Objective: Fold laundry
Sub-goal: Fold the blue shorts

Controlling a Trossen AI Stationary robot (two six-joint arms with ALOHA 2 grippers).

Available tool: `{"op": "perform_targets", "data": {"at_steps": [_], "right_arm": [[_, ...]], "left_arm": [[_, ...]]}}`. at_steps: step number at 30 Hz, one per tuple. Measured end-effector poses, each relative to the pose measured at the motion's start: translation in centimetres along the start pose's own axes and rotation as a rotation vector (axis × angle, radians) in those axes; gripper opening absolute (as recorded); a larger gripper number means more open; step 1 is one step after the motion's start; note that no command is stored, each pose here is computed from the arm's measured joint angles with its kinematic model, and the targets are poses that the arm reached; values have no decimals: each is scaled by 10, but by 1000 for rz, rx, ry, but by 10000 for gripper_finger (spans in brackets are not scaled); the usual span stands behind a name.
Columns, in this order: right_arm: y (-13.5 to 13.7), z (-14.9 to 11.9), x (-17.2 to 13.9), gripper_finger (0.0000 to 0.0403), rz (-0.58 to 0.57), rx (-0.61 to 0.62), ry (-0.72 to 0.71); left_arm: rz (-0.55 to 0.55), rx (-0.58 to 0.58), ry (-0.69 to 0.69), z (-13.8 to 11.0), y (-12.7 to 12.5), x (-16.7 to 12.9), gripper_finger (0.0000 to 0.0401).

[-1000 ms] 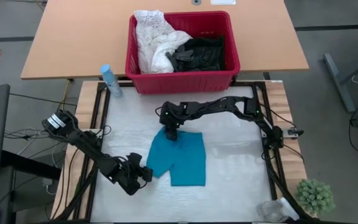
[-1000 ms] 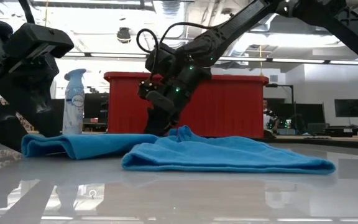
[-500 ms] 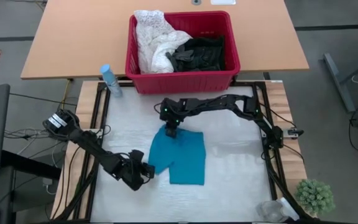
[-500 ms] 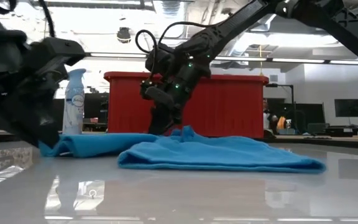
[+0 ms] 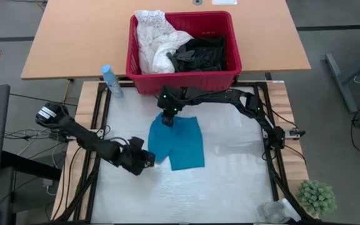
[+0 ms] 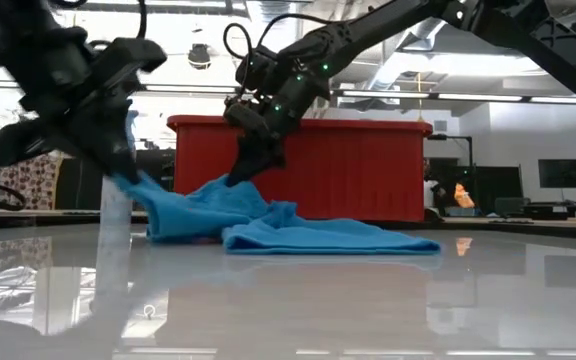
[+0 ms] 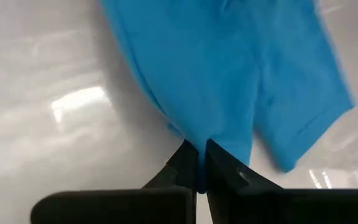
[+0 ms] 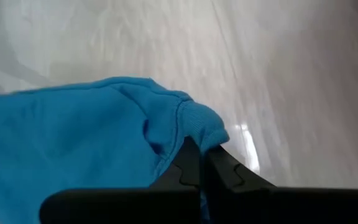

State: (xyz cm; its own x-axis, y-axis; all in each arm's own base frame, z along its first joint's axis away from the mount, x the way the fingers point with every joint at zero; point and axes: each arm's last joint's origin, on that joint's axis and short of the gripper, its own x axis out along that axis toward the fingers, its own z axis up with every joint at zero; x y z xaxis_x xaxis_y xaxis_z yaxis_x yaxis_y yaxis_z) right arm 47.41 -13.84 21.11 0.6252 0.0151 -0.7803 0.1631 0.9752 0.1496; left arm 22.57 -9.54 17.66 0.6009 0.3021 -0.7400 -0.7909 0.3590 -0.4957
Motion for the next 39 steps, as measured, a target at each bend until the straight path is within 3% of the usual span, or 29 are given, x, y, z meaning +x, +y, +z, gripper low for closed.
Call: {"op": "perform_targets", "data": {"at_steps": [11, 26, 32, 39], "right_arm": [[1, 15, -23, 23, -29, -11, 32], [-1, 17, -43, 23, -95, -25, 143], [-1, 16, -45, 23, -96, -32, 152], [-1, 15, -46, 23, -95, -32, 162]], "left_arm": [[-182, 43, -68, 41, -18, -8, 0], [-284, 36, -152, 70, -30, 3, 0], [-270, 50, -176, 75, -30, 12, 0], [-301, 79, -149, 65, -37, 48, 0]]}}
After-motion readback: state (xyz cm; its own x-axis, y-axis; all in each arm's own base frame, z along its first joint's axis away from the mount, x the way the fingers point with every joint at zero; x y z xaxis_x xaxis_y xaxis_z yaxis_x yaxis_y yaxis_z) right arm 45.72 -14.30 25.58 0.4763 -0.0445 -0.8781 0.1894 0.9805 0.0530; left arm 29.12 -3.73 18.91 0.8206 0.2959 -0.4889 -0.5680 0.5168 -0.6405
